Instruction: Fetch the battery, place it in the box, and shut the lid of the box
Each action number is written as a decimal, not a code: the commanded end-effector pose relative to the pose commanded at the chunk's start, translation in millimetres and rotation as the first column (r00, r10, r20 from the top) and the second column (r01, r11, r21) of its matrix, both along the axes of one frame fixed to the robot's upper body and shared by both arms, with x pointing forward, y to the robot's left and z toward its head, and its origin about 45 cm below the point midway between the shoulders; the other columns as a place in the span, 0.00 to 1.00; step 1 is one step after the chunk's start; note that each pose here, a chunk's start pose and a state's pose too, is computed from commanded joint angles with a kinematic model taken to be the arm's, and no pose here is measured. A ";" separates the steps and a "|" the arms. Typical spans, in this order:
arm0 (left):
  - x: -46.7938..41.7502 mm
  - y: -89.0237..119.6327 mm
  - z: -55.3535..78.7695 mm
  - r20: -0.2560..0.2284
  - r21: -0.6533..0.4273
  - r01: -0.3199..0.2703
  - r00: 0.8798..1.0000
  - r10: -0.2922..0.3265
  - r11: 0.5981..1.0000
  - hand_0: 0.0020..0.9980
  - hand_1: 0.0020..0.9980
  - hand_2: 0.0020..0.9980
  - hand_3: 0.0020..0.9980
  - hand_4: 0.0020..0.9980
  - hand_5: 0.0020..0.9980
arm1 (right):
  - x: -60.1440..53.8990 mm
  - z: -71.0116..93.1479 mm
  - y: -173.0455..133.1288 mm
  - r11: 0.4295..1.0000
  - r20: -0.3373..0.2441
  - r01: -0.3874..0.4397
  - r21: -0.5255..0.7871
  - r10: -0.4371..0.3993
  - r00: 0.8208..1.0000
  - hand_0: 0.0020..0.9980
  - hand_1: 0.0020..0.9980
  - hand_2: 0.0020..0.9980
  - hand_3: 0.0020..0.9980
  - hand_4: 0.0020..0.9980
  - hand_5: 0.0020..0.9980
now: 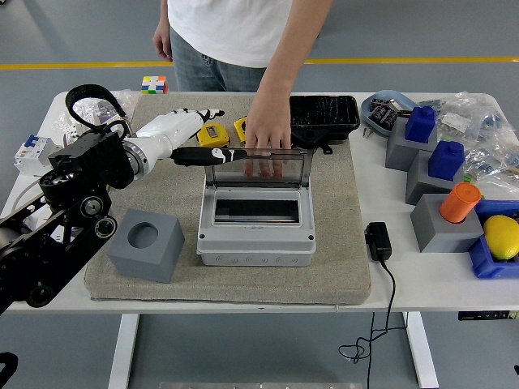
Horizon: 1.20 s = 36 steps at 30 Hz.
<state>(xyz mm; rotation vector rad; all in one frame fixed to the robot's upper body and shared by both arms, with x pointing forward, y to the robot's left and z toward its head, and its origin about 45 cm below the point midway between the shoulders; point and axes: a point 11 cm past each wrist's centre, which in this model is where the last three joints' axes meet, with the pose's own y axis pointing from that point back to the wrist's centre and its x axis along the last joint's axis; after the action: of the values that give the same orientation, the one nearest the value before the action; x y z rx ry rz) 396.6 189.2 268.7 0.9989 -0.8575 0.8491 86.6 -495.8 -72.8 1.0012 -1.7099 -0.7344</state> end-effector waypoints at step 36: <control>-30.8 -33.6 12.2 -0.042 -0.163 0.192 0.979 -0.201 0.968 0.82 0.81 0.77 0.80 1.00 1.00 | 1.1 2.5 -4.5 1.000 0.004 0.006 -0.010 -0.006 1.000 0.85 0.84 0.81 0.84 1.00 1.00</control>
<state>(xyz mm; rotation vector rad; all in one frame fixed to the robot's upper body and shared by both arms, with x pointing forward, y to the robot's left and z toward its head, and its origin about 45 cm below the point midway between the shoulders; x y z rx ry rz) 365.8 155.6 280.9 0.7814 -0.8117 0.7037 87.8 -500.3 -70.3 0.9923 -1.7190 -0.7274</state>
